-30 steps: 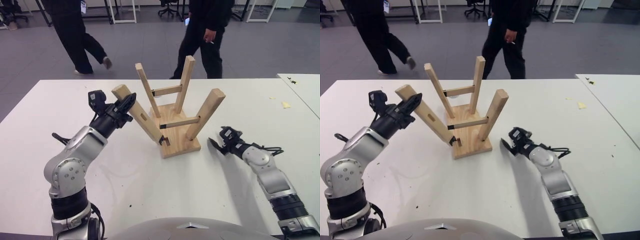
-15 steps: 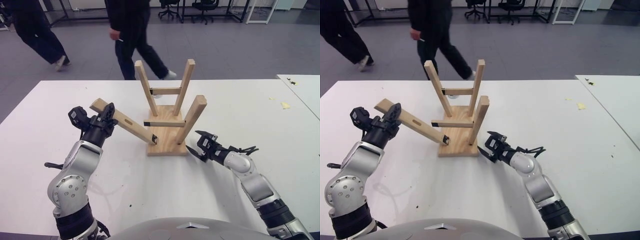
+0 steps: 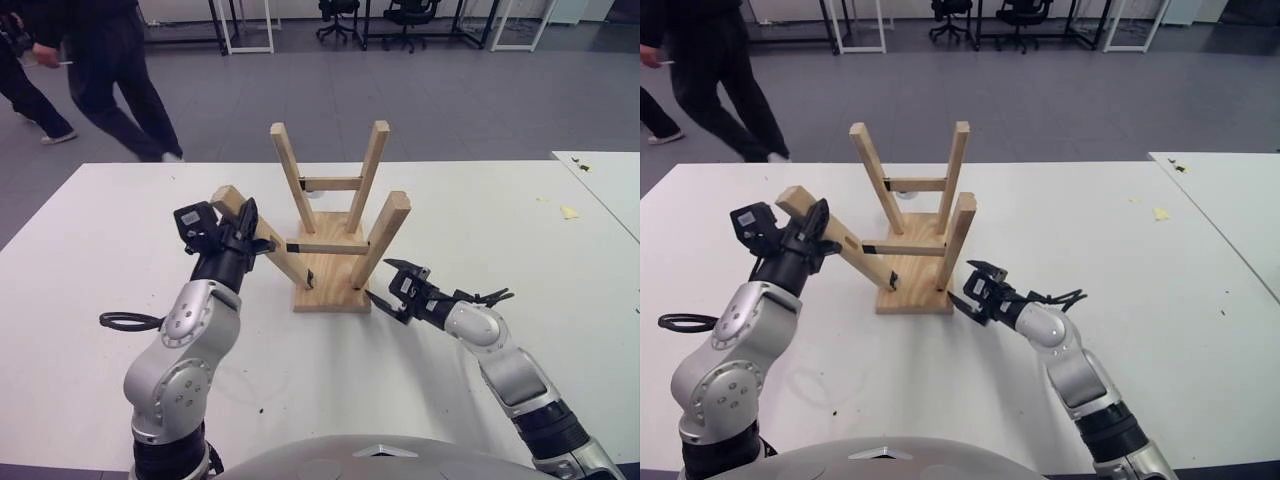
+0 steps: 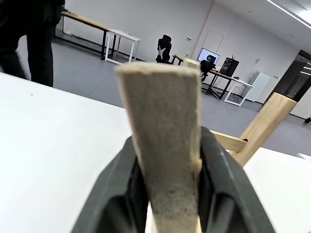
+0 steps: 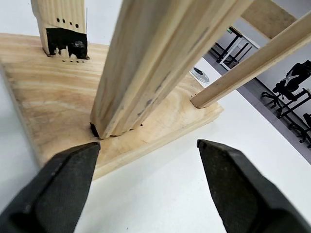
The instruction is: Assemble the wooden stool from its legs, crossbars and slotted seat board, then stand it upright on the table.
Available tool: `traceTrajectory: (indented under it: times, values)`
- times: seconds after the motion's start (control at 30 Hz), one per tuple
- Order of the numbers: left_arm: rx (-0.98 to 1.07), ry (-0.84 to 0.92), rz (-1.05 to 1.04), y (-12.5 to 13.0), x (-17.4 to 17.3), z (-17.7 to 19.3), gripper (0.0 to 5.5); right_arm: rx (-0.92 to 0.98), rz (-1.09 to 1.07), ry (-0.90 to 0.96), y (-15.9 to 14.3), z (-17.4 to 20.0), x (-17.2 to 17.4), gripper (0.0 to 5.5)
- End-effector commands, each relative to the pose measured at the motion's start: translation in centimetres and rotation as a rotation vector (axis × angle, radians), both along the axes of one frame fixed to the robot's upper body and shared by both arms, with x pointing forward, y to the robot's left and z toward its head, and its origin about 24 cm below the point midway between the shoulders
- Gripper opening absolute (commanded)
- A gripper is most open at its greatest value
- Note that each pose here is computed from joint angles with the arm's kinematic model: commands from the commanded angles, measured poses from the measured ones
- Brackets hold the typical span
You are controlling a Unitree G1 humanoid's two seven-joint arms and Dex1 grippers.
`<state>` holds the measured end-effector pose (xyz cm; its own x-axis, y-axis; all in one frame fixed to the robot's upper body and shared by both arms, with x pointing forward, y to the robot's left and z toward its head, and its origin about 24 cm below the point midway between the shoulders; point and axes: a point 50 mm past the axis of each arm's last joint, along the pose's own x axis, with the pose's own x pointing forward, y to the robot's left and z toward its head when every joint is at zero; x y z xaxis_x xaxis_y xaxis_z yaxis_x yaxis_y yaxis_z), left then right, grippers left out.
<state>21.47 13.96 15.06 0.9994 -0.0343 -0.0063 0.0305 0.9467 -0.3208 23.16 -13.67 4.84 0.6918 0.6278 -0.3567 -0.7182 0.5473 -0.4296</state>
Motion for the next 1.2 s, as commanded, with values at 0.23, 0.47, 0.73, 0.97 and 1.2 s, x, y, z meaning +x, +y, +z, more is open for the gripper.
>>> traceTrajectory:
  times: [0.23, 0.47, 0.73, 0.97, 1.2]
  values:
    - [0.226, 0.241, 0.077, -1.2, -0.7, -5.2, 1.03, -0.014, 0.044, -0.032, -0.4, 2.7, 0.5, 3.73]
    - [0.279, 0.218, 0.071, -2.2, -0.2, -5.1, 1.03, 0.662, -0.087, -0.223, -4.3, 16.7, -1.4, 3.73]
    - [0.302, 0.214, -0.033, -5.0, 0.4, -5.8, 1.03, 0.313, -0.012, -0.374, 7.7, 19.0, 1.4, 3.73]
    - [0.249, 0.15, -0.047, -5.9, 0.4, -4.7, 1.03, -0.345, -0.043, -0.338, 9.3, 10.3, 4.0, 3.73]
    - [0.153, -0.266, -0.125, -4.8, -1.0, 1.8, 1.93, -0.44, -0.008, -0.182, 8.5, 5.4, 3.1, 3.73]
